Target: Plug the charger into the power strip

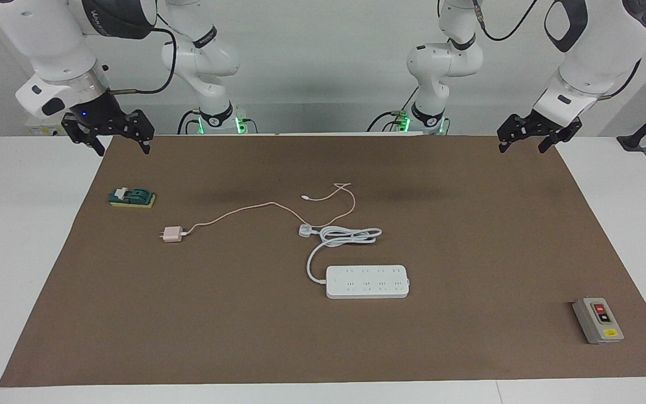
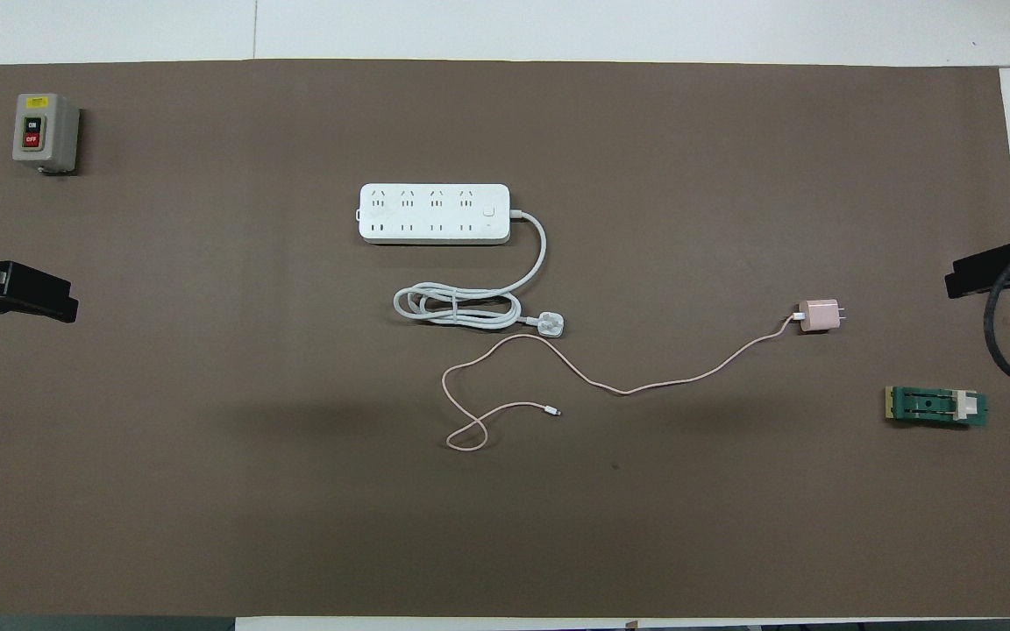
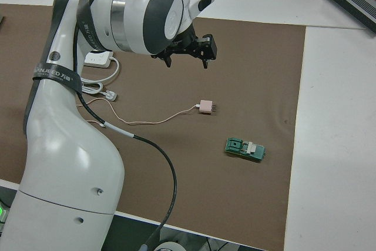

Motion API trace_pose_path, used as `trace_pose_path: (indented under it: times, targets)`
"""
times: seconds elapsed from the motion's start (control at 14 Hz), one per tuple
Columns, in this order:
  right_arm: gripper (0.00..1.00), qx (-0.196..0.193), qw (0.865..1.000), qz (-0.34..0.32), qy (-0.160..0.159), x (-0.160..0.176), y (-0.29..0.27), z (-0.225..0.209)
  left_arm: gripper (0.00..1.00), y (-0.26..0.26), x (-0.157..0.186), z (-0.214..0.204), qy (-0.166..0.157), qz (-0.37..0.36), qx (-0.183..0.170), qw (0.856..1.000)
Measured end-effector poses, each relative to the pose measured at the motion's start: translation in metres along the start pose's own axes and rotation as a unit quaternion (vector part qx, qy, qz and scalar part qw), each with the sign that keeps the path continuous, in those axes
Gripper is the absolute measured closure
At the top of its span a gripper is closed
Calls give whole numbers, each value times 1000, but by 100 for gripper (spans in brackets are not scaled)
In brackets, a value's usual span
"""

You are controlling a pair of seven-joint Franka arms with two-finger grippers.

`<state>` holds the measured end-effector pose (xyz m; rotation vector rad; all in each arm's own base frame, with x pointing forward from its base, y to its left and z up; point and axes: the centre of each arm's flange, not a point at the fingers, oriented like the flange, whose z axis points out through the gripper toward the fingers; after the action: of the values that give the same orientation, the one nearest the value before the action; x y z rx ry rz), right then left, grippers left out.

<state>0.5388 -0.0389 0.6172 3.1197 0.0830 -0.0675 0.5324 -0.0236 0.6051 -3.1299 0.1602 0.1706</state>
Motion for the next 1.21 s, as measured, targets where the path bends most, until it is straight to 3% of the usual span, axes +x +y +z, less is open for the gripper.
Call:
trace_pose_path:
  times: [0.78, 1.21]
  targets:
    - [0, 1, 1000, 16, -2, -3, 18, 2, 0, 0, 0, 0, 0, 0, 0, 1000]
    - [0, 9, 998, 60, -29, -10, 45, 26, 0, 0, 0, 0, 0, 0, 0, 1000]
